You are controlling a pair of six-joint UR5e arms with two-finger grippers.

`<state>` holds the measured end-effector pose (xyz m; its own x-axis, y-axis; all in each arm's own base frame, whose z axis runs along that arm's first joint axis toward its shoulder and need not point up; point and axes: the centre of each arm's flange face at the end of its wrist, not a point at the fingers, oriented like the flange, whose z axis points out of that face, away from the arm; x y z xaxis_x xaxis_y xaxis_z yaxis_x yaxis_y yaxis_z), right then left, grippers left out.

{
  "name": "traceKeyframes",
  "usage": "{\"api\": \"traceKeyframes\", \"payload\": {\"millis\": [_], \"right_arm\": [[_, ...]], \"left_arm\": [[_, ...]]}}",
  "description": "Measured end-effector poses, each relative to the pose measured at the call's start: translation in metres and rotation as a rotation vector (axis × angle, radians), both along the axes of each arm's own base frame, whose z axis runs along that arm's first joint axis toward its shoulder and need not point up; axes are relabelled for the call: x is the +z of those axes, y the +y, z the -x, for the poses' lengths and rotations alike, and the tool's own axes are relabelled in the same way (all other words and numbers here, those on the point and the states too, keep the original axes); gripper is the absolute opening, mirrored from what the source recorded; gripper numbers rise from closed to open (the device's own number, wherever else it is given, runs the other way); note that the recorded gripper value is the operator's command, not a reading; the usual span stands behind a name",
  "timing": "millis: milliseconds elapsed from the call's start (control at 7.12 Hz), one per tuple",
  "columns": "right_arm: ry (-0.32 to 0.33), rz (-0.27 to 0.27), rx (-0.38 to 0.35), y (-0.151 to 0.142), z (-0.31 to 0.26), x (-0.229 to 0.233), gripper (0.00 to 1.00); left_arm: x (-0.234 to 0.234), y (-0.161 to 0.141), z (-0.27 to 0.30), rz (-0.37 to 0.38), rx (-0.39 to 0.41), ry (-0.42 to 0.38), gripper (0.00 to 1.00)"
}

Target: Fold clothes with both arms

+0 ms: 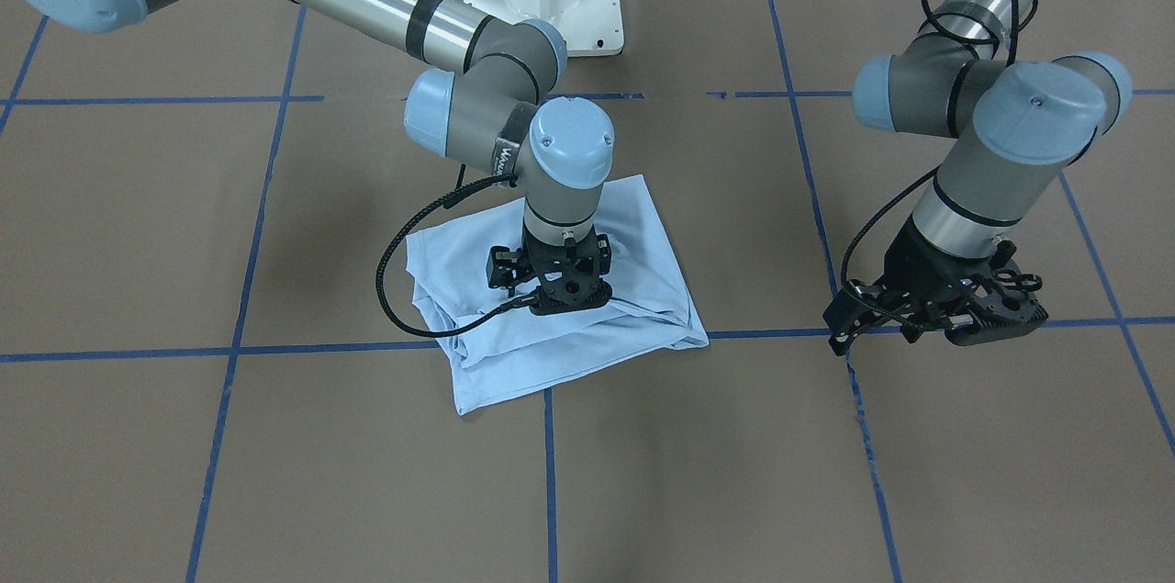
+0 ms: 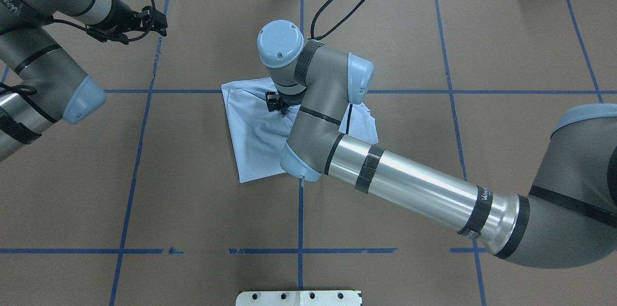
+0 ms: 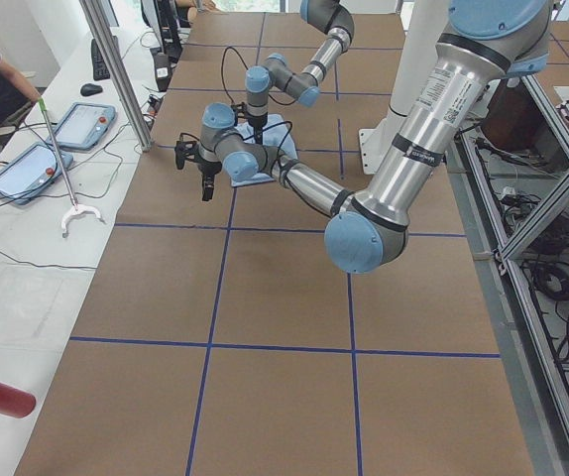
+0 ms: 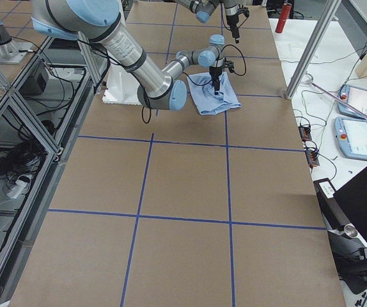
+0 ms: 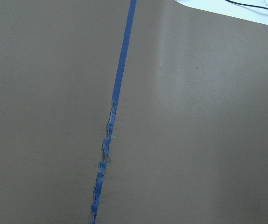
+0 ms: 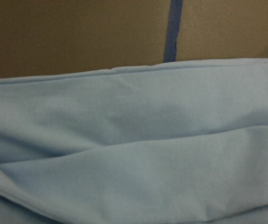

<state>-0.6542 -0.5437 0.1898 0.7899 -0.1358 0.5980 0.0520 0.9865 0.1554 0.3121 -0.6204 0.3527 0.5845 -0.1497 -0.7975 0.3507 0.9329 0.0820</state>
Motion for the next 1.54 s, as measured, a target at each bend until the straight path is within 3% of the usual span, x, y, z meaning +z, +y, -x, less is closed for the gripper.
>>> {"api": "traceKeyframes", "payload": {"millis": [982,1263,1544], "right_arm": [[-0.082,-0.107,0.148,-0.14,-0.055,0.007,1.0],[-0.115,-0.077,0.123,-0.131,-0.076,-0.024,1.0],[-0.096,0.036,0.149,-0.092,-0.1,-0.026,0.95]], "left_arm": [[-0.003,0.004,0.003,0.0,-0.007,0.007,1.0],[-0.005,0.005,0.004,-0.003,-0.002,0.013,1.0],[-0.007,0.009,0.005,-0.002,0.006,0.022,1.0]]}}
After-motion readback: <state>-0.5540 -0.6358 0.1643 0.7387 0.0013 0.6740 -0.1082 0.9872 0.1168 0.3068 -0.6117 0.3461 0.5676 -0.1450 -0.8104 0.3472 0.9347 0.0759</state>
